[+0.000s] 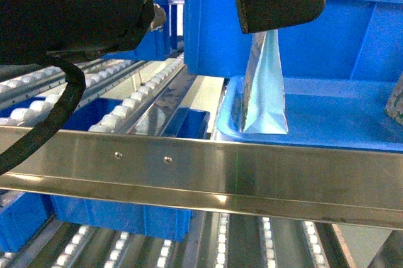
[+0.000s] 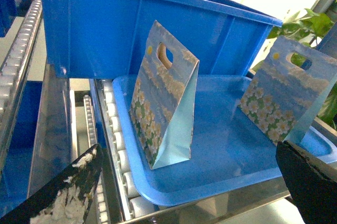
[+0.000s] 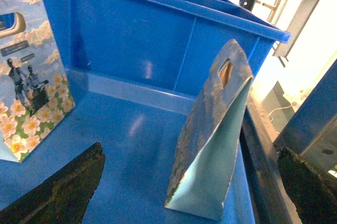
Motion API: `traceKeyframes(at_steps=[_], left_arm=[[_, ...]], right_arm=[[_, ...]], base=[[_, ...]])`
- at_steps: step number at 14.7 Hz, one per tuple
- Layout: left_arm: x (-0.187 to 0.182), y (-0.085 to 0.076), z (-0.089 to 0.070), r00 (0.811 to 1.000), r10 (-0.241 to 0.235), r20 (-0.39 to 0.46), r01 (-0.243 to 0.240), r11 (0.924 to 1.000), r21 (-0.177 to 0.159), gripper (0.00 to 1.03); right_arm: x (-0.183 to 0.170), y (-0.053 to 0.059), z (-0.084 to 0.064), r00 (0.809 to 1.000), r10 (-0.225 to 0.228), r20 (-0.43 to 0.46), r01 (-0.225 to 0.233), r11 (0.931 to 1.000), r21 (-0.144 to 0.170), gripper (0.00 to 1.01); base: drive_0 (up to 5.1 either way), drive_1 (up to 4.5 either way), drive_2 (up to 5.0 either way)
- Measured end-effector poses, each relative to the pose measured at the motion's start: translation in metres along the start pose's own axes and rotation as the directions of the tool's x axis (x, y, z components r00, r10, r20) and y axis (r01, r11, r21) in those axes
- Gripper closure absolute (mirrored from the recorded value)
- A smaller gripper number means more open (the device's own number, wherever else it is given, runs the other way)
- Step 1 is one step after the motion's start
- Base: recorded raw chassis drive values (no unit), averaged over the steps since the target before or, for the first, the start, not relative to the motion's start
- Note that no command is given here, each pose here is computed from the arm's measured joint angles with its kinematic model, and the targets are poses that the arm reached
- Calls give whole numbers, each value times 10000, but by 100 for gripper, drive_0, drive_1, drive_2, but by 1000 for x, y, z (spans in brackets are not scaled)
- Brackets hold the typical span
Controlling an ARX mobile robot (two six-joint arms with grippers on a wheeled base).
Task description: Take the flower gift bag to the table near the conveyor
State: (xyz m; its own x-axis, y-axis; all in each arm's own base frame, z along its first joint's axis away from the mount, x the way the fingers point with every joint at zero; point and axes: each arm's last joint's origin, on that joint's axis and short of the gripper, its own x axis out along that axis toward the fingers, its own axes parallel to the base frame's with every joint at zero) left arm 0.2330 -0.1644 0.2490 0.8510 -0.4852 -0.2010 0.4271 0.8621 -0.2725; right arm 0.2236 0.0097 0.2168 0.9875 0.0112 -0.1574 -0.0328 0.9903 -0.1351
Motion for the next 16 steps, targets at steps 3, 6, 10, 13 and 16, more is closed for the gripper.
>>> traceKeyframes(at_steps=[3, 6, 10, 13, 16], left_arm=[[0, 0, 0, 10000, -6, 18, 6, 10000, 48, 5], [0, 0, 0, 10000, -6, 18, 6, 10000, 51, 5], [0, 0, 0, 10000, 16, 25, -16, 10000, 82, 5], [0, 0, 0, 10000, 11, 27, -12, 9999, 123, 5], [0, 0, 0, 10000, 28, 25, -29, 9999, 143, 5]], right_arm=[[-1, -1, 1, 9999, -123, 60, 123, 9999, 4, 3], [0, -2, 3, 9985, -318, 453, 322, 9994, -89, 3], [14, -14, -3, 9979, -128, 636, 134, 9999, -91, 3], [24, -17, -5, 9994, -74, 344, 75, 10000, -29, 3], [27, -17, -8, 9996, 286, -11, -286, 9996, 65, 3]], base=[[0, 0, 0], [0, 0, 0], [0, 0, 0], [0, 0, 0], [0, 0, 0]])
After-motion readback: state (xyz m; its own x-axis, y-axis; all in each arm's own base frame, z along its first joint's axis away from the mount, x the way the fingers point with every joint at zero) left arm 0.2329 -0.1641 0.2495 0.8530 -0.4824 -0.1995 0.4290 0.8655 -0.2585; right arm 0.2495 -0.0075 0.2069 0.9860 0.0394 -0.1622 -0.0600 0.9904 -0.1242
